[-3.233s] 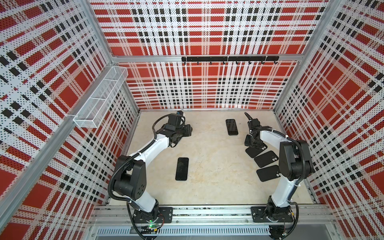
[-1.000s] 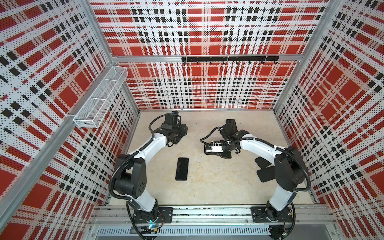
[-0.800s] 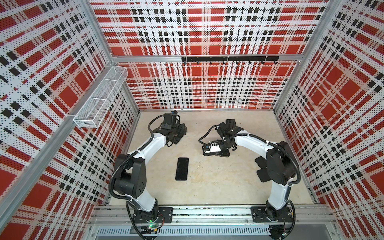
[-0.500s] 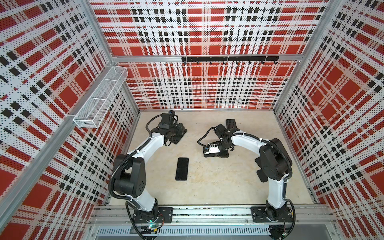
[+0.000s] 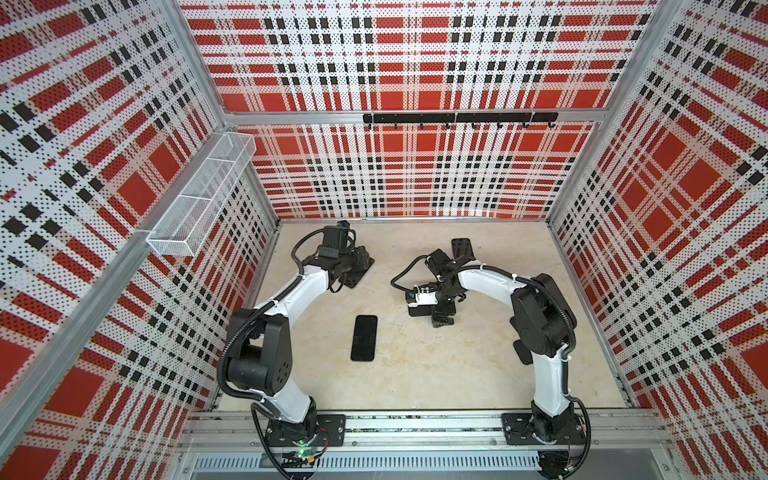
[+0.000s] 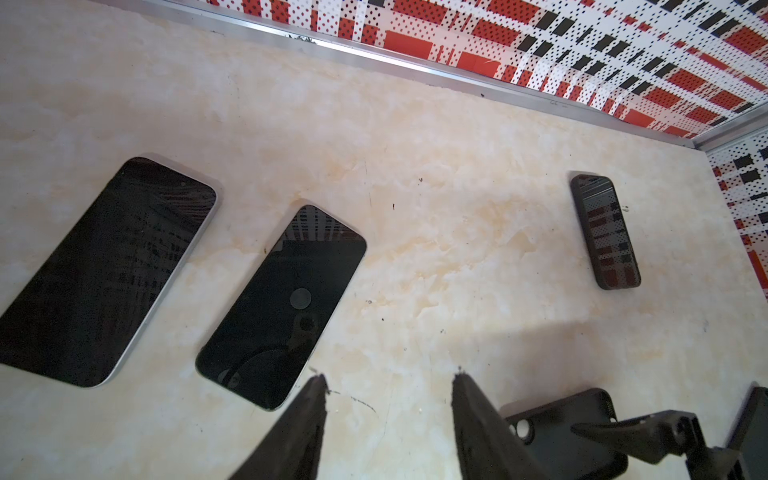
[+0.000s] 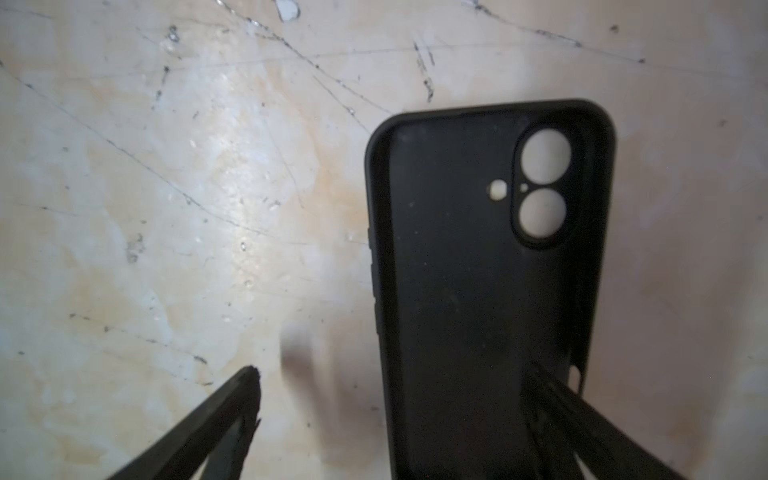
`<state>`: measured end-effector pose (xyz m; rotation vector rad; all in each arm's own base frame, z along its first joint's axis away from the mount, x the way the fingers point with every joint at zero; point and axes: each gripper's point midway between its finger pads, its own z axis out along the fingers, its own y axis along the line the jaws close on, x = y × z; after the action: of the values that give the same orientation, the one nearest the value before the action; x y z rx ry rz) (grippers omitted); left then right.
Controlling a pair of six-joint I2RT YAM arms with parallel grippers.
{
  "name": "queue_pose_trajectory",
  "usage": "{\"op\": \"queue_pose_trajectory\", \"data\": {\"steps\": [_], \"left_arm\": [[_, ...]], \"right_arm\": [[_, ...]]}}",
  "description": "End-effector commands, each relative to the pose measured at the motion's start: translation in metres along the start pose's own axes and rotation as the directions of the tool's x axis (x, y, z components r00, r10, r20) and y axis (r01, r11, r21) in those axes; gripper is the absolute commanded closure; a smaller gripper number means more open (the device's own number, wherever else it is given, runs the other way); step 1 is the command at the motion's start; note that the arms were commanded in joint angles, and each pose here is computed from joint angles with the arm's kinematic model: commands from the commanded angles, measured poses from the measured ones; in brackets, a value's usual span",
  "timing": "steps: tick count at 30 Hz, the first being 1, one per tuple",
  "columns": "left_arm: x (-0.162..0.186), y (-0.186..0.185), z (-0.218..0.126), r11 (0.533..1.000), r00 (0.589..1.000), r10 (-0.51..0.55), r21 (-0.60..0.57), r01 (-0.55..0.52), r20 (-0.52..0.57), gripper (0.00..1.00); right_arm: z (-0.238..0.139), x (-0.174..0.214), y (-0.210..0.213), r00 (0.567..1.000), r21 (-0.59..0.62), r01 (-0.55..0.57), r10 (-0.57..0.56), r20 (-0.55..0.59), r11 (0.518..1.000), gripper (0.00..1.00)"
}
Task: Put the phone into the phone case
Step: 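Carry the black case to the table center and release it with the right gripper, then grasp a blue-framed phone with the left gripper while the right gripper rises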
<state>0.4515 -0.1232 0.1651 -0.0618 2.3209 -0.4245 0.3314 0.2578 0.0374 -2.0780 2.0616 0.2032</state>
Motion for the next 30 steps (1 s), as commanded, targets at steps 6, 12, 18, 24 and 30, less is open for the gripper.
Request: {"op": "queue_pose_trajectory", "data": {"steps": [6, 12, 18, 24, 30], "left_arm": [[0.01, -0.003, 0.006, 0.999, 0.997, 0.048, -0.001, -0.048, -0.059, 0.4], [0.033, -0.006, 0.019, 0.993, 0.984, 0.108, -0.026, -0.113, -0.145, 0.21], [0.068, -0.013, 0.006, 0.988, 0.95, 0.144, -0.013, -0.154, -0.278, 0.02], [0.13, -0.007, -0.025, 0.967, 0.866, 0.19, -0.066, -0.248, -0.463, 0.02], [0.184, 0.011, -0.042, 0.961, 0.787, 0.161, -0.087, -0.262, -0.596, 0.02]], "right_arm": [[-0.102, -0.016, -0.046, 0.865, 0.189, -0.48, 0.428, 0.26, 0.856, 0.0], [-0.177, 0.052, -0.07, 0.38, 0.375, -0.902, 0.804, 0.457, 0.213, 0.0], [-0.216, 0.048, -0.033, 0.147, 0.06, -0.984, 0.572, 0.807, 0.169, 0.0], [-0.2, 0.085, -0.021, 0.113, 0.124, -0.992, 0.646, 0.755, 0.028, 0.0], [-0.176, 0.112, -0.023, 0.21, 0.297, -0.955, 0.73, 0.65, 0.011, 0.0]]}}
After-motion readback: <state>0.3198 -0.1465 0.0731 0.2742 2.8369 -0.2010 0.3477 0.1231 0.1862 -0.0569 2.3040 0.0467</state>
